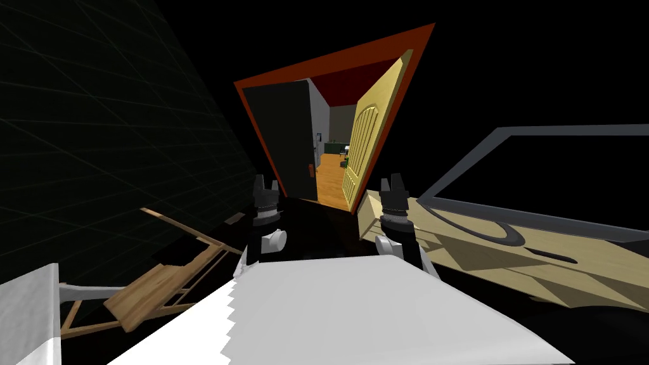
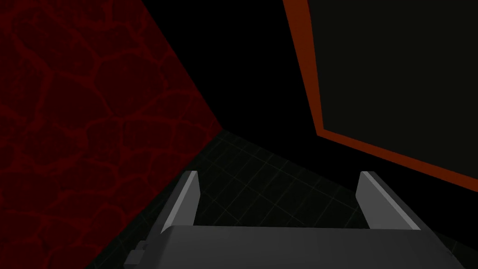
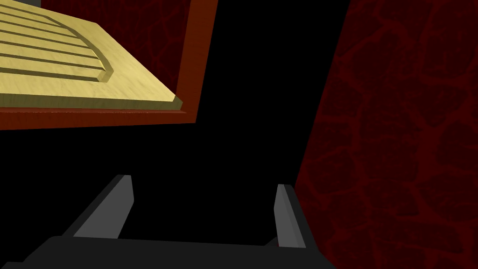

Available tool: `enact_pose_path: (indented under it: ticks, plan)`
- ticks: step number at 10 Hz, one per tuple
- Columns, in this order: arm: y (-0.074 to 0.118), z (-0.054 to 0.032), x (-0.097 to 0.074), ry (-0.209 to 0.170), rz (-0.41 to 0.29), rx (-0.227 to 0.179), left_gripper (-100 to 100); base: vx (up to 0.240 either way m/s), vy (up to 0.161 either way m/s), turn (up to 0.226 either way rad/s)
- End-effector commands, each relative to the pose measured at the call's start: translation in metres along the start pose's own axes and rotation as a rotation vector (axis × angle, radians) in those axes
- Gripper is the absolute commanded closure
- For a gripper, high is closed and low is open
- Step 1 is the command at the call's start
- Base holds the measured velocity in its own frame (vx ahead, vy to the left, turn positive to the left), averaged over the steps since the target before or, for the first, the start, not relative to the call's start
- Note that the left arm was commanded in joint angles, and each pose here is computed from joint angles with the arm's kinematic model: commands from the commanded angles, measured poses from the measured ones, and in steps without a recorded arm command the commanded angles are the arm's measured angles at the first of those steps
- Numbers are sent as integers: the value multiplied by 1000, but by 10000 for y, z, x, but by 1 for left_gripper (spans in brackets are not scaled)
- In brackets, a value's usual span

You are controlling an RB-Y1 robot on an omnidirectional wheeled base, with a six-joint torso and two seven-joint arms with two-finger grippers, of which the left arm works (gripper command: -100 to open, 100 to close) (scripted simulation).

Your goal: Push the door open

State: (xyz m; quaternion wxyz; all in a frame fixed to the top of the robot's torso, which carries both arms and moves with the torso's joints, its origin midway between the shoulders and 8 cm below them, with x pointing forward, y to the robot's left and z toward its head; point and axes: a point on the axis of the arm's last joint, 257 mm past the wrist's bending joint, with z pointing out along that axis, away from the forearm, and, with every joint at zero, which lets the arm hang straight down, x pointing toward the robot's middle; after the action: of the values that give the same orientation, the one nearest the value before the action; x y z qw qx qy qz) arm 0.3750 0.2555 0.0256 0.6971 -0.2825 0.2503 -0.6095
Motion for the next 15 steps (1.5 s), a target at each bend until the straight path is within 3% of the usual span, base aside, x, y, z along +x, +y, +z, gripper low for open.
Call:
enact_pose_path:
  ticks: [1, 13, 15]
  plan:
    - [140, -10, 36, 13, -8, -22, -100, 87, 52, -35]
    - [1431, -70, 428, 112, -61, -228, -100, 93, 64, -43]
    - [1570, -98, 460, 119, -64, -254, -100, 61, 43, -20]
